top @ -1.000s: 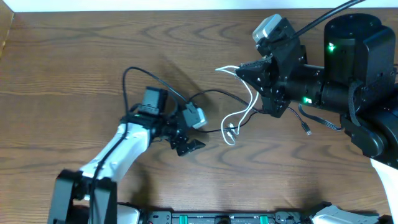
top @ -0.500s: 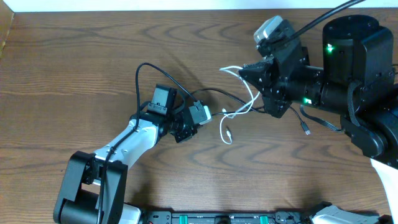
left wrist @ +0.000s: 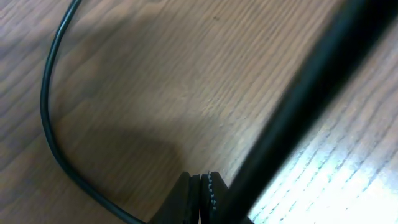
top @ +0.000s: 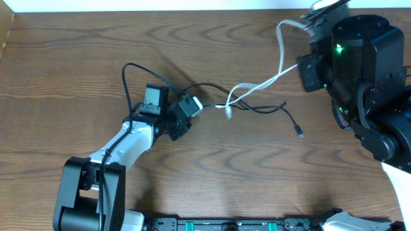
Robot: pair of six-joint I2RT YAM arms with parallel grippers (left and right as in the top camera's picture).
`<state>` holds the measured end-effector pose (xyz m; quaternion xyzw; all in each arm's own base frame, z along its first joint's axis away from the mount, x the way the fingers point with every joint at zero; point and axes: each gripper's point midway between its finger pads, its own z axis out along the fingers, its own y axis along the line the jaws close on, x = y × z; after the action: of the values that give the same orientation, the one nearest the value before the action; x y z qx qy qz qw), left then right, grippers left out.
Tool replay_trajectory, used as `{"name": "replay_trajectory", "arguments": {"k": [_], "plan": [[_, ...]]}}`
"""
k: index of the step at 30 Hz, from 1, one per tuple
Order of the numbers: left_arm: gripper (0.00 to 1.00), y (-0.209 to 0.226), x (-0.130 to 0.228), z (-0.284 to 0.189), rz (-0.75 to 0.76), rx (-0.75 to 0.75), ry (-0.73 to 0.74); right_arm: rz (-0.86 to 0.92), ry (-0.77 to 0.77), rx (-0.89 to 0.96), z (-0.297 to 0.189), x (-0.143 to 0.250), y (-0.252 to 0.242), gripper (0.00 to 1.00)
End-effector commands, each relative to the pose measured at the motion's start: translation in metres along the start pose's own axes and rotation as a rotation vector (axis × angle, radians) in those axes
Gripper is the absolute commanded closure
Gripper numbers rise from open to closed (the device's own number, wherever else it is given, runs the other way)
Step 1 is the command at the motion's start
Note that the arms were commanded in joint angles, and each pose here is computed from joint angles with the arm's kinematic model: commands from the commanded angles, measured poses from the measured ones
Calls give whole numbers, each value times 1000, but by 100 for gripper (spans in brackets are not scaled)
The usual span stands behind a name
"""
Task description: Untangle cables
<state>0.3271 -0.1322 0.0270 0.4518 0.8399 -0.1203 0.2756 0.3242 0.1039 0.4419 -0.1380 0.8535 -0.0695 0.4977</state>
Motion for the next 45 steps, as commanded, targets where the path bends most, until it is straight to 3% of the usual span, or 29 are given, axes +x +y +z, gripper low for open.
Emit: {"name": "replay_trajectory", "arguments": {"k": [1, 10, 19, 26, 39, 45], "plan": [[93, 1, 8, 1, -35, -5, 27, 31, 9, 344, -9, 2, -61, 99], [93, -2, 11, 1, -43, 6, 40, 119, 46, 628, -21, 14, -132, 99], [93, -2, 12, 1, -73, 7, 43, 250, 32, 700, -20, 21, -182, 99], [92, -3, 13, 1, -82, 9, 46, 358, 5, 861, -21, 27, -241, 99], [93, -3, 13, 1, -81, 9, 46, 442, 133, 751, 75, 78, -300, 99], [92, -4, 14, 0, -85, 14, 52, 461, 250, 786, 106, 122, -330, 99]]}}
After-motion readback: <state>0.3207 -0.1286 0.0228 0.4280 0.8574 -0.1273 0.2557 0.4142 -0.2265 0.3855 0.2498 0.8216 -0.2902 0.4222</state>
